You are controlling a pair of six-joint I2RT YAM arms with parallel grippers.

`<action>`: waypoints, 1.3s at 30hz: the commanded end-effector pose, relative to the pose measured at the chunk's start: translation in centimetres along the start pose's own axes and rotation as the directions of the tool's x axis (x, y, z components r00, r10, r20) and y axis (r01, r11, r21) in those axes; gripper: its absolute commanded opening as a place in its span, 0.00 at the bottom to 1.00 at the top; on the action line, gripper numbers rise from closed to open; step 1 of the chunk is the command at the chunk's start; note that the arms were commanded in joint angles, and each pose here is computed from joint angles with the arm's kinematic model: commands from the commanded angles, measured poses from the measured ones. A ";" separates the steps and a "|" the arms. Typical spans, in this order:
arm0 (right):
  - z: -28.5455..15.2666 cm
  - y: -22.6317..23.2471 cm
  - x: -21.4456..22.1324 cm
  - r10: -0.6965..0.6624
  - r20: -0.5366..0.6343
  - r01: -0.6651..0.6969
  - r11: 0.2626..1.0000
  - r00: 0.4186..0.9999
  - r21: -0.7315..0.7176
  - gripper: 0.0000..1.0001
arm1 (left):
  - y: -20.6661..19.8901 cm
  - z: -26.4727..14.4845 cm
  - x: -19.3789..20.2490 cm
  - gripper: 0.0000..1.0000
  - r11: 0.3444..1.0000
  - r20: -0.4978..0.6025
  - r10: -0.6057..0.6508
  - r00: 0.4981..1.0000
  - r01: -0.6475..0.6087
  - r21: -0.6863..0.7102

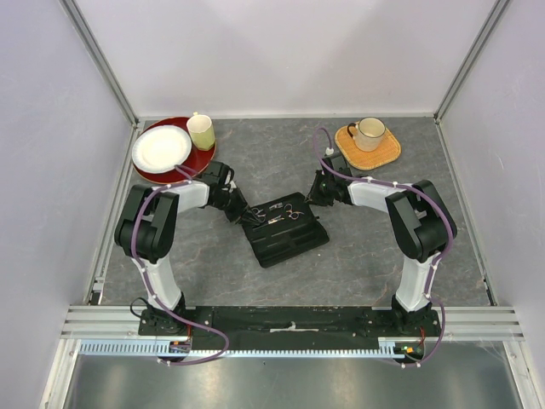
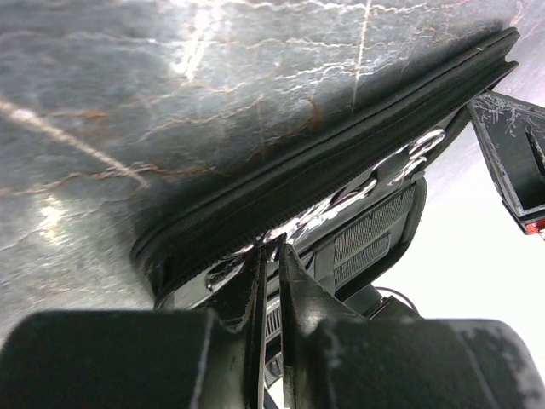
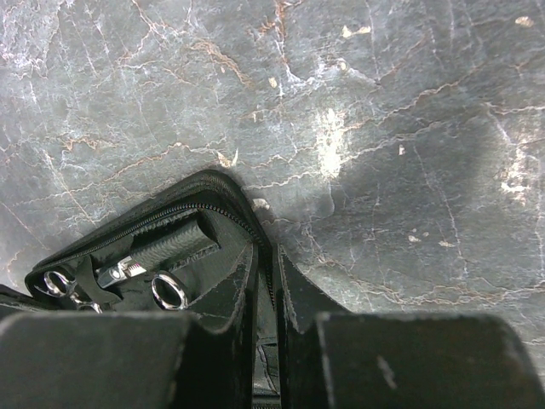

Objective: Sort the hair-cutting tools

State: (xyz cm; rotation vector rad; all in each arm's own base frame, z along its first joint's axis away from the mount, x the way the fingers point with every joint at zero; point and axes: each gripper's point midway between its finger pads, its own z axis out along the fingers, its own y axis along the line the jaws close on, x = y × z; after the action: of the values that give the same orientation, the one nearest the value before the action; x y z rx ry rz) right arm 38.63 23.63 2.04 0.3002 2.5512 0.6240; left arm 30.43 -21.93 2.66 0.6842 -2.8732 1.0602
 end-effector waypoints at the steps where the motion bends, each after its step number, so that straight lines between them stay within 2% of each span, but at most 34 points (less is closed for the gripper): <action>1: 0.6 -1.3 4.5 0.006 -0.142 -0.003 1.000 0.990 0.026 0.16 | -3.8 0.5 0.5 0.13 0.993 -0.026 0.077 0.997 -0.075 0.094; 4: 0.6 -1.0 4.4 0.002 -0.138 0.000 1.000 0.990 0.019 0.17 | -3.6 1.0 0.8 0.14 0.993 -0.036 0.090 0.995 -0.087 0.076; 7: 0.4 -0.9 4.2 -0.001 -0.126 0.003 1.000 0.992 0.021 0.20 | -3.2 0.9 0.6 0.20 0.994 -0.027 0.099 0.995 -0.098 0.048; 11: -0.3 -1.1 3.0 -0.016 -0.076 0.020 0.999 0.997 0.048 0.30 | -3.2 -0.1 0.1 0.44 0.989 0.021 0.147 0.989 -0.148 0.011; 15: -1.3 -0.8 1.3 -0.048 -0.018 0.049 0.996 0.999 0.069 0.40 | -3.9 -1.6 -0.7 0.53 0.978 0.086 0.208 0.974 -0.207 -0.019; 17: -1.7 -0.4 0.5 -0.059 0.009 0.058 0.996 0.998 0.068 0.45 | -4.8 -2.9 -1.1 0.54 0.969 0.132 0.248 0.960 -0.248 -0.016; 19: -2.4 0.1 -0.7 -0.075 0.057 0.072 0.995 0.996 0.063 0.45 | -5.1 -3.7 -1.4 0.54 0.960 0.183 0.277 0.943 -0.279 -0.016; 24: -3.5 1.8 -3.7 -0.103 0.184 0.102 0.995 0.978 0.015 0.45 | -6.6 -7.1 -2.5 0.63 0.934 0.371 0.340 0.864 -0.355 -0.029; 27: -3.5 3.2 -4.8 -0.125 0.214 0.133 0.991 0.969 -0.024 0.46 | -6.5 -8.8 -3.1 0.81 0.928 0.444 0.354 0.823 -0.366 -0.061; 28: -3.6 4.5 -5.1 -0.133 0.206 0.150 0.986 0.970 -0.071 0.46 | -6.6 -9.3 -3.2 0.97 0.923 0.464 0.364 0.807 -0.378 -0.068; 29: -2.9 4.6 -4.9 -0.144 0.186 0.161 0.984 0.972 -0.077 0.46 | -6.9 -10.1 -3.4 1.00 0.919 0.493 0.370 0.787 -0.387 -0.072; 34: -1.0 6.2 -6.0 -0.158 0.173 0.178 0.979 0.972 -0.104 0.45 | -6.7 -12.5 -3.8 1.00 0.912 0.565 0.373 0.736 -0.401 -0.080; 37: 0.6 6.5 -6.3 -0.155 0.161 0.173 0.979 0.975 -0.105 0.36 | -7.0 -13.5 -3.0 0.96 0.891 0.589 0.397 0.704 -0.450 -0.063; 39: 1.9 6.7 -6.1 -0.157 0.146 0.174 0.979 0.977 -0.108 0.33 | -6.9 -13.2 -2.0 0.93 0.874 0.565 0.421 0.709 -0.483 -0.044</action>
State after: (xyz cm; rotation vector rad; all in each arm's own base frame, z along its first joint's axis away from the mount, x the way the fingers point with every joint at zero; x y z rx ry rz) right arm 43.75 26.45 6.16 0.1196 2.3921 0.6252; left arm 33.09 -17.61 14.81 0.4901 -3.5689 1.1307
